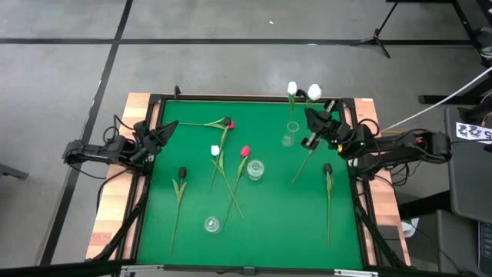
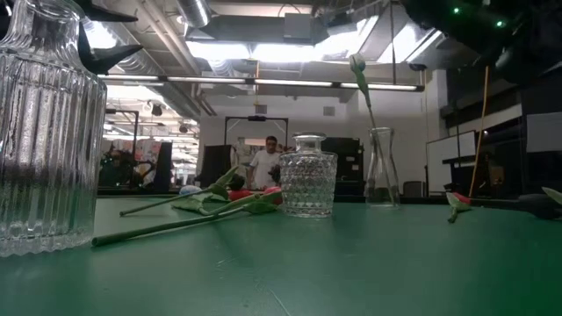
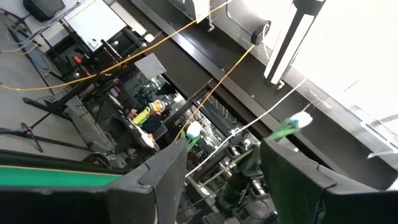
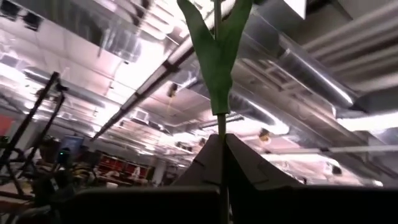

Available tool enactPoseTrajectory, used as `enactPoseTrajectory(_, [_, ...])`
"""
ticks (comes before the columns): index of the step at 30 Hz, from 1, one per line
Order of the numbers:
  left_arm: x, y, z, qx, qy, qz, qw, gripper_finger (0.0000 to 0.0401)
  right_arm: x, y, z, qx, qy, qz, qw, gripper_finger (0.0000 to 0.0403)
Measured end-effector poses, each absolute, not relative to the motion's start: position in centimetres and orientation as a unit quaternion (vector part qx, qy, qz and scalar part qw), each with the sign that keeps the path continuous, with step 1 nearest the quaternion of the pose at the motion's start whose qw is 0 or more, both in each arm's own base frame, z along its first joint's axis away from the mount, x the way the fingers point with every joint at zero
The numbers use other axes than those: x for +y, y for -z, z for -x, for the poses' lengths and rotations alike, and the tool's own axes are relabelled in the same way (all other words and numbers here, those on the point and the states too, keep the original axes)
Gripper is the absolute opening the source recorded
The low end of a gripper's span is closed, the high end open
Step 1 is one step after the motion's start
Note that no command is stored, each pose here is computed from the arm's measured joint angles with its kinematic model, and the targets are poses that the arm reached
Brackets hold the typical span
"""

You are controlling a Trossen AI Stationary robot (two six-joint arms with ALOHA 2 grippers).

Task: Sort flowers into vase by color
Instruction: Put the right white tulip into the top transparent flower vase

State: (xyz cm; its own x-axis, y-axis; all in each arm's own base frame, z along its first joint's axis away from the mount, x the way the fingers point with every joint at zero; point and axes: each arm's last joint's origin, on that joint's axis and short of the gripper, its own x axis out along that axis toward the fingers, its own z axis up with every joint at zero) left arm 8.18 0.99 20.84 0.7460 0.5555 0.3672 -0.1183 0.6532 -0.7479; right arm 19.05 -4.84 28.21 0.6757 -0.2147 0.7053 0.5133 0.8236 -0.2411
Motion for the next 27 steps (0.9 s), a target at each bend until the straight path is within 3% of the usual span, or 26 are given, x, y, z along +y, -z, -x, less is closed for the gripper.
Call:
enactPoseTrajectory(11, [1.1,-20.4,-8.3,-0.286,-0.218,0.376,0.854,0.02,-7.3,-26.0,-18.7,-0.307,0.244,0.162,0.906,0.0005])
enactPoseTrajectory(21, [1.1,-20.2,-8.3,-0.282,-0.236,0.38,0.849,0.02,-8.0,-25.2,-20.3,-0.282,0.234,0.154,0.917,0.0006])
enactPoseTrajectory(27, [1.1,-20.1,-8.4,-0.274,-0.24,0.378,0.851,0.02,-8.1,-26.9,-21.4,-0.313,0.183,0.165,0.917,0.0006])
